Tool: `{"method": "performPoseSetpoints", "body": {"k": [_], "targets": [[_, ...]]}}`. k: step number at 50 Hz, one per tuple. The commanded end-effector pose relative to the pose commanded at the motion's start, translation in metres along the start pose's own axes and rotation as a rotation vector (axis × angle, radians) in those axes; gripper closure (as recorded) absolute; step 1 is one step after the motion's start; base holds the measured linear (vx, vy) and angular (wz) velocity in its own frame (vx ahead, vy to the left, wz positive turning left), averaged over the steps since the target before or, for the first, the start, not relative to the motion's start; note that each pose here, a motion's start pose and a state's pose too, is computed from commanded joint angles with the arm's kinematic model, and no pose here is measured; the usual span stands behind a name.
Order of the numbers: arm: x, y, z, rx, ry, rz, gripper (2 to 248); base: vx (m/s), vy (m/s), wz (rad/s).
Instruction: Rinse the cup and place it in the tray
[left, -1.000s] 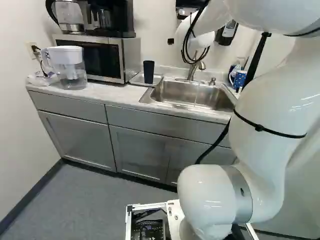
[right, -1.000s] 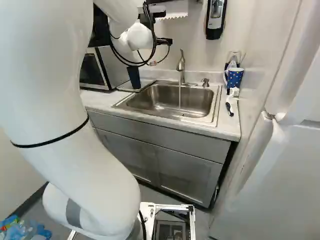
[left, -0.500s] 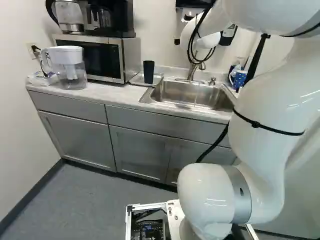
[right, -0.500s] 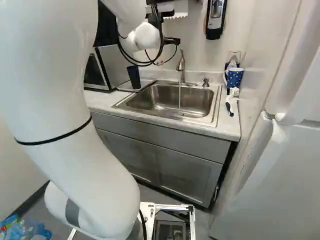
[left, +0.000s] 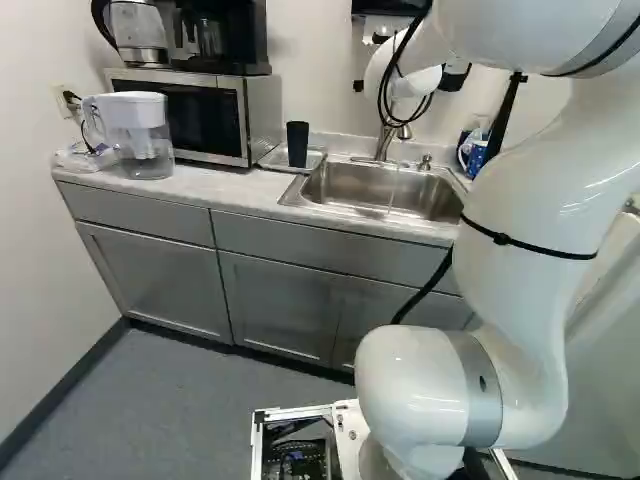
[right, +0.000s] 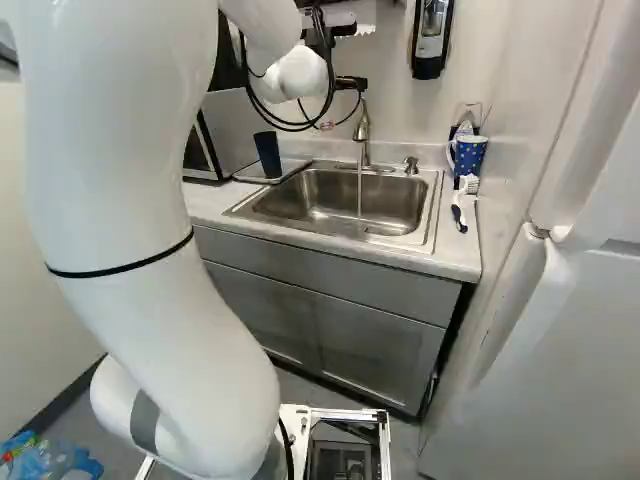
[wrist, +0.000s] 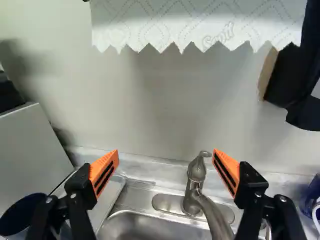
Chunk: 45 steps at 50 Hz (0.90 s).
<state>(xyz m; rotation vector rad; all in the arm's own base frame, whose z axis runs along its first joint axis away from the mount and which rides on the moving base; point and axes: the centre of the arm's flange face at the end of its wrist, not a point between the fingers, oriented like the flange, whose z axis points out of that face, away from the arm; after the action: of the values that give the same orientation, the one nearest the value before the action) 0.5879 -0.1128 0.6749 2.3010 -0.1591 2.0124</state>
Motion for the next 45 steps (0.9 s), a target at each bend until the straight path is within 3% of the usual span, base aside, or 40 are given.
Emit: {"method": "performPoseSetpoints", "body": {"k": [20,45], "targets": [[0.017,0.001,-0.002,-0.008,-0.006,-0.003,3,0.000,0.000,0.000],[0.038,0.008,0.014,-0.033,-0.036,-0.004,3,0.000,0.000,0.000]]}}
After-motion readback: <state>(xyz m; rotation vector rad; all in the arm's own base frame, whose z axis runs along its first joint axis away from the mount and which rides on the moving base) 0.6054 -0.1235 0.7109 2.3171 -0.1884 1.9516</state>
